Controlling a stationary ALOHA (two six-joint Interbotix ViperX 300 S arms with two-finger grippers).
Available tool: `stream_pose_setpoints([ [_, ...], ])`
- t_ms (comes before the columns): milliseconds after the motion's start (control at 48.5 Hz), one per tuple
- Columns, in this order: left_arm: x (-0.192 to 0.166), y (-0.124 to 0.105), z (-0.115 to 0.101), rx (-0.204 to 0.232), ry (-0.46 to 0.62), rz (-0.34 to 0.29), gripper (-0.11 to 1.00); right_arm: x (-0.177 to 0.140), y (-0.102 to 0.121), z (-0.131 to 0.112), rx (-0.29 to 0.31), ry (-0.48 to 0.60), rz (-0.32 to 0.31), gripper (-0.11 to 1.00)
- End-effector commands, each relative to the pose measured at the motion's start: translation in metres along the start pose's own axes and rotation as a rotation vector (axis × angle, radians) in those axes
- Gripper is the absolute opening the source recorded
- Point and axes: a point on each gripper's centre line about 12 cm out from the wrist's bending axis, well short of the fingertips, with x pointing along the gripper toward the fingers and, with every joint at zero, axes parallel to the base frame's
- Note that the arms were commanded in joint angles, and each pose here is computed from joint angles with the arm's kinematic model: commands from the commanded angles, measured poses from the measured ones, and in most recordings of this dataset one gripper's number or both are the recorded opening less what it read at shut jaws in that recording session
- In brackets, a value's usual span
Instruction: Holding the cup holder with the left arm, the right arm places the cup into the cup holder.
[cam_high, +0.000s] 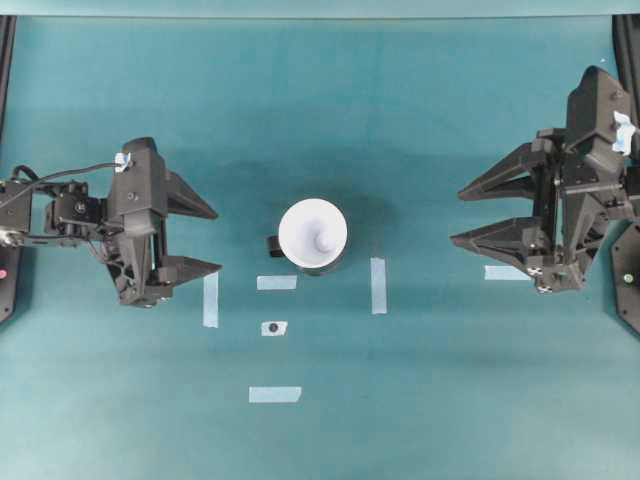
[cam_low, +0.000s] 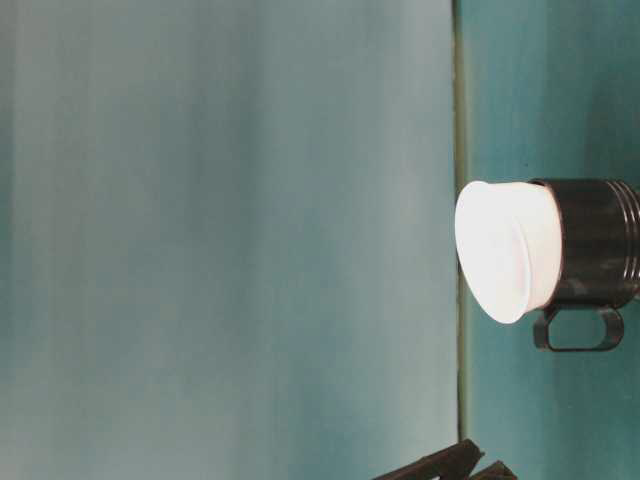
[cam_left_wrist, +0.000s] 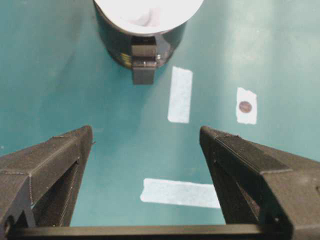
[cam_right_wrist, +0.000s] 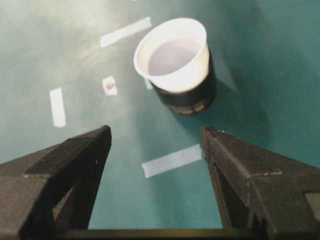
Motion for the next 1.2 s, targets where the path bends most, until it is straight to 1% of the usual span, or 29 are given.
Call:
stream_pose_setpoints([
  [0,-0.0012,-0.0012,0.0111,0.001,-0.035,-0.004,0.92,-0.0048,0.0022,0.0064,-0.008,-0.029,0.009,0.78],
  [371,-0.0012,-0.0026,0.011,0.004,-0.035,-0.008,0.92,-0.0076,0.0017,0.0071,-0.007,-0.039,0.01,0.78],
  [1175,-0.0012,-0.0058,0.012,0.008,-0.037,-0.016,0.92,-0.0062,0.0,0.0011,-0.007,-0.024,0.006,0.78],
])
